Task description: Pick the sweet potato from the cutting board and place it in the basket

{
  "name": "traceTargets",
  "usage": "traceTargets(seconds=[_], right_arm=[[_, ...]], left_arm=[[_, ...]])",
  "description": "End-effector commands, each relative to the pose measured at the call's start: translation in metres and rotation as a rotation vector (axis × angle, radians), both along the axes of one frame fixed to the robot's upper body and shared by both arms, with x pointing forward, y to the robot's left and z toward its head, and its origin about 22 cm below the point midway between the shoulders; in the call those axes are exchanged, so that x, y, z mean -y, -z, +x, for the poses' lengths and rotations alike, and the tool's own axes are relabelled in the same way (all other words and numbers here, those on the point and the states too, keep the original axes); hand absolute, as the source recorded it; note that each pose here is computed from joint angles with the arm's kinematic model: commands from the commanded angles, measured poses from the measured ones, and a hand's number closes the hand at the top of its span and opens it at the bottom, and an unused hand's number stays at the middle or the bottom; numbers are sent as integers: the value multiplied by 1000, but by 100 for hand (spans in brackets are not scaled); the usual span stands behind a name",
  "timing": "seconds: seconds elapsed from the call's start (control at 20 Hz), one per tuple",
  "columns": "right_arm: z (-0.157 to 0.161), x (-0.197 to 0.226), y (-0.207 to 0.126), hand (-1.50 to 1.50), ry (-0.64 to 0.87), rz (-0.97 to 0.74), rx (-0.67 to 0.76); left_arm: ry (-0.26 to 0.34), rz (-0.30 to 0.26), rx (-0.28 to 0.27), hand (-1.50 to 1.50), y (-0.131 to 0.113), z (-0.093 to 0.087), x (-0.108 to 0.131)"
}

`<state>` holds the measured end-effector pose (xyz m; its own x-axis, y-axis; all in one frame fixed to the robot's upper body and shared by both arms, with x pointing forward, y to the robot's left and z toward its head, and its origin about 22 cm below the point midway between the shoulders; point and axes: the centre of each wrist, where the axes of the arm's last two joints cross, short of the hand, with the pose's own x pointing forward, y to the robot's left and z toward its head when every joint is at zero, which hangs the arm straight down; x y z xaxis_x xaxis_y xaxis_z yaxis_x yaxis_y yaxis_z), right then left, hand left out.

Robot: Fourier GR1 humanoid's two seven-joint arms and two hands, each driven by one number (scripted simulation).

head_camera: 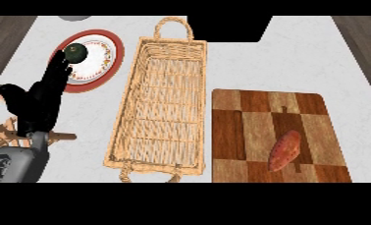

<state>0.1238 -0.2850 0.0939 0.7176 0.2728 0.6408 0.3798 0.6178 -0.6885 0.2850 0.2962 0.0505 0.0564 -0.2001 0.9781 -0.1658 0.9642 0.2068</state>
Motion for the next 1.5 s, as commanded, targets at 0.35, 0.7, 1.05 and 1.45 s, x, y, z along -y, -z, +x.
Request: traceTargets(seconds=[0.35, 0.7, 1.05, 1.45], right_arm=[[17, -46, 25, -150, 108, 47, -1], [37, -70, 44, -150, 123, -24, 16], [39, -70, 49, -150, 110, -30, 38], [40, -75, 65, -150, 114, -29, 37]], left_arm=[[8, 9, -2, 0, 10, 8, 8], [0, 10, 0, 0, 1, 2, 1], [6, 1, -12, 0, -6, 2, -3], [15, -6, -1, 0, 4, -1, 14]])
